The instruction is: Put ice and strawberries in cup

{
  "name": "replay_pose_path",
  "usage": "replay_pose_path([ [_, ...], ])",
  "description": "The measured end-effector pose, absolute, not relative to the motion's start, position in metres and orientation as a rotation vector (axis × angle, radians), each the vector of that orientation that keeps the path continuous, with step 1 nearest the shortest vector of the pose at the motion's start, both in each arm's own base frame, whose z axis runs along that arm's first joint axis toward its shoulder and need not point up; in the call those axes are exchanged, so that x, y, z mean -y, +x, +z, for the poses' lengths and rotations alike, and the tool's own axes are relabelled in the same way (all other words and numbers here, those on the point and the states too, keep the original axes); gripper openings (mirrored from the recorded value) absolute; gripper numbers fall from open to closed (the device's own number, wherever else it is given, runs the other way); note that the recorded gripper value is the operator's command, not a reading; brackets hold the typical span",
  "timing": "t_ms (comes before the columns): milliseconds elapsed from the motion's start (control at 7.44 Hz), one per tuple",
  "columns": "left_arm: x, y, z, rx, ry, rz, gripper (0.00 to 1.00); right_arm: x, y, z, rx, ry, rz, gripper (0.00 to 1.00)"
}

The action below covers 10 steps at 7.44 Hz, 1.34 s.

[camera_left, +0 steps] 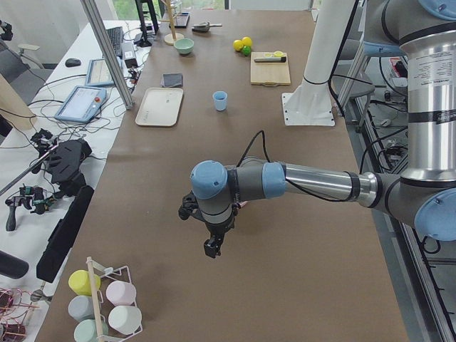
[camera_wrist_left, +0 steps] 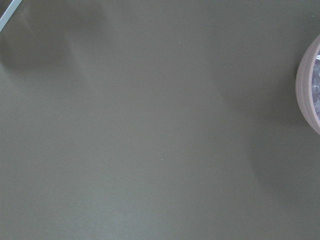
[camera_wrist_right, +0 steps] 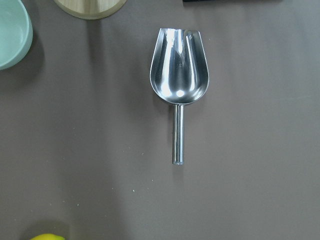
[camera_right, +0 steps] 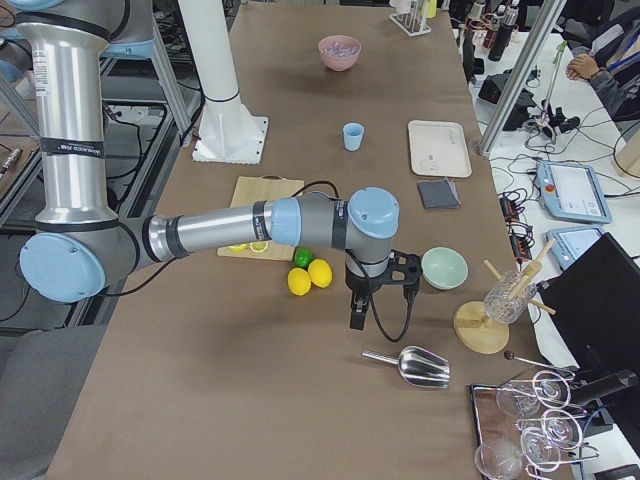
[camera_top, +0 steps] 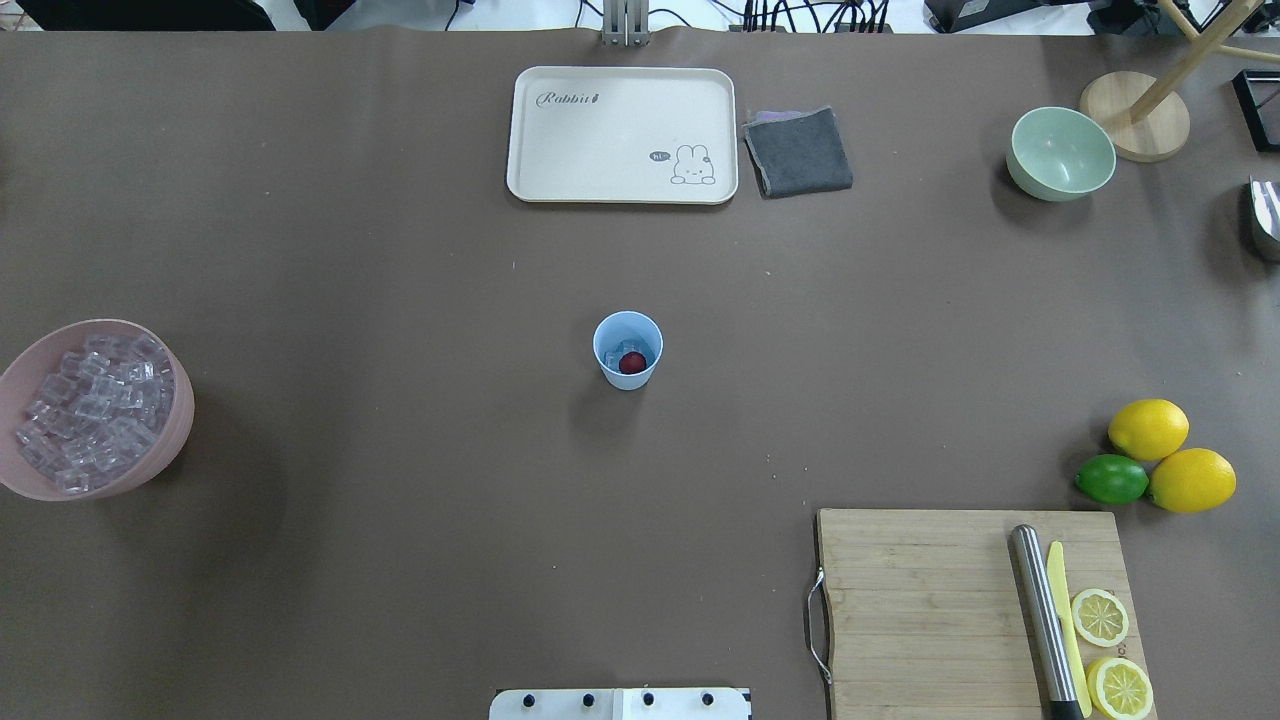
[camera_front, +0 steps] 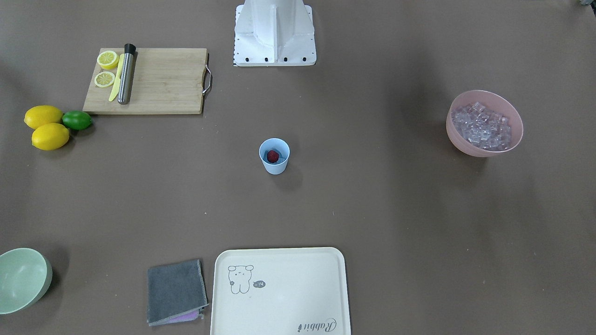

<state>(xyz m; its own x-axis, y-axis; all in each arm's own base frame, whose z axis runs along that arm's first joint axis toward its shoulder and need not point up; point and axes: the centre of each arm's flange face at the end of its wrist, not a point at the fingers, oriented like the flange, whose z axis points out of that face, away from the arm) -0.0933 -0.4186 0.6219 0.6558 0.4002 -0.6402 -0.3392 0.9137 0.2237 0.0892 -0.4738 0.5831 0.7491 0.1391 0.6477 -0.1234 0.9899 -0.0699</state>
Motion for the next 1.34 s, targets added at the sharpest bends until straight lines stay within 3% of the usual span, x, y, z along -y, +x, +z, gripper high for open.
replay_pose_path([
  [1343, 0.415, -0.093, 0.624, -0.746, 0.094, 0.422, 1.0, 0.453, 0.087, 0.602, 0.822, 0.028, 0.128, 1.0],
])
